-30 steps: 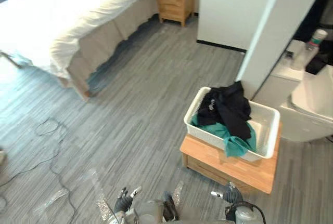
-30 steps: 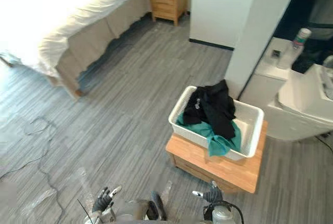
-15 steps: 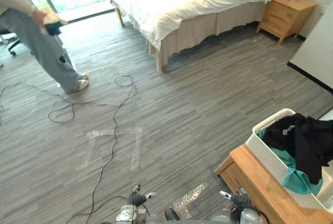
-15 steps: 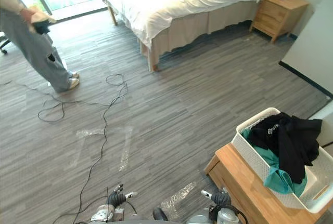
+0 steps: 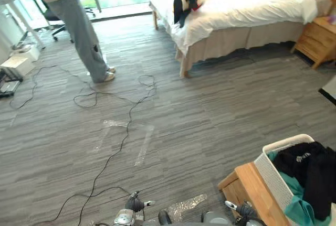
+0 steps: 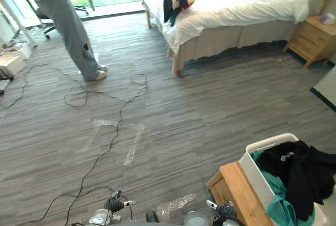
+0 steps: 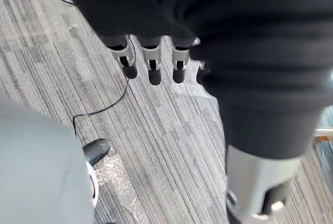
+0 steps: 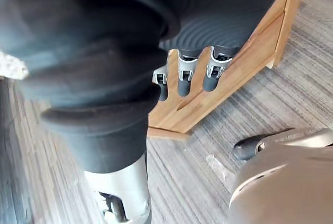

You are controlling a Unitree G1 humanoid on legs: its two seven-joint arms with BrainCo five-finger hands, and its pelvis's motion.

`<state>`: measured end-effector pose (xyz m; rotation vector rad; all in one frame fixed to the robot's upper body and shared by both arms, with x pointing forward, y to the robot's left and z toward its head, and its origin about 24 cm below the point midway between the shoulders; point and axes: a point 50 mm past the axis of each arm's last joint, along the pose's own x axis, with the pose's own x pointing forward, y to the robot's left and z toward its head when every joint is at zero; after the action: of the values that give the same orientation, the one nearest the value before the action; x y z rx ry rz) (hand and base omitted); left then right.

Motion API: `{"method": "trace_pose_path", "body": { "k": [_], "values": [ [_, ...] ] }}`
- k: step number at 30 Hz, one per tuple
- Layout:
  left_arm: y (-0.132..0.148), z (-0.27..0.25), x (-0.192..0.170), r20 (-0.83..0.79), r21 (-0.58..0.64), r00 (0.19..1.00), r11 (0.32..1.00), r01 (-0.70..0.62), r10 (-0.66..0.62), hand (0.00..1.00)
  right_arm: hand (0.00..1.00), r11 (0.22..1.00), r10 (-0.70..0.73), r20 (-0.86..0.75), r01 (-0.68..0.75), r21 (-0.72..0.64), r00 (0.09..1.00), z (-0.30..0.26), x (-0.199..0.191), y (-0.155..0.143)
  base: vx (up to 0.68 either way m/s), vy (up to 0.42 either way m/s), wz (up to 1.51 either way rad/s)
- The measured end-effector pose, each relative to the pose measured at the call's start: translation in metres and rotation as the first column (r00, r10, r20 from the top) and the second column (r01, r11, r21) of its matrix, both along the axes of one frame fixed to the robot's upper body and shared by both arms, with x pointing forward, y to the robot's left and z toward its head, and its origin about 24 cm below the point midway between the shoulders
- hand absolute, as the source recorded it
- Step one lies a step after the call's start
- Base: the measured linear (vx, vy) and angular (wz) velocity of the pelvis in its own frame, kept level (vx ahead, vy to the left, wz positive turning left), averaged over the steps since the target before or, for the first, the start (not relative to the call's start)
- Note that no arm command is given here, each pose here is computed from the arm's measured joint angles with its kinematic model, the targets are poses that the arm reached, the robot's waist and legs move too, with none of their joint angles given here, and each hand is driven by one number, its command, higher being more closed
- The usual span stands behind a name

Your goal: Tidy the bed and pick cloth on bed and put in laundry

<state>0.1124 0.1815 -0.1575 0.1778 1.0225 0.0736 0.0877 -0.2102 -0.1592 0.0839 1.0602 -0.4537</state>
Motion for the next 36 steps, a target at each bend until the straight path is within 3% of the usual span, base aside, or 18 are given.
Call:
{"method": "trace_pose_path", "body": {
  "k": [6,17,27,33,36],
  "values": [
    [0.004,0.000,-0.001,0.000,-0.013,0.999,0.999,-0.052,0.052,0.00,0.00,0.999,0.043,0.004,-0.043,-0.007,0.999,0.001,0.004,0.001,0.03,-0.031,-0.19],
    [0.034,0.005,-0.021,0.063,-0.078,0.934,0.934,-0.347,0.352,0.00,0.00,0.992,0.109,0.013,-0.108,-0.060,0.994,0.006,0.008,-0.012,0.05,-0.039,-0.07],
    [0.036,0.004,-0.039,0.054,-0.099,0.919,0.918,-0.384,0.390,0.00,0.00,0.982,0.172,0.163,-0.157,-0.101,0.972,0.025,0.064,-0.011,0.27,0.251,-0.27],
    [0.048,0.009,-0.024,0.088,-0.072,0.906,0.910,-0.409,0.414,0.00,0.00,0.987,0.162,0.160,-0.163,-0.006,0.974,0.015,0.050,0.017,0.44,0.221,-0.21],
    [0.047,0.009,-0.019,0.090,-0.065,0.911,0.916,-0.397,0.401,0.00,0.00,0.988,0.154,0.183,-0.155,-0.005,0.971,0.018,0.051,0.016,0.42,0.139,-0.33]
  ]
}}
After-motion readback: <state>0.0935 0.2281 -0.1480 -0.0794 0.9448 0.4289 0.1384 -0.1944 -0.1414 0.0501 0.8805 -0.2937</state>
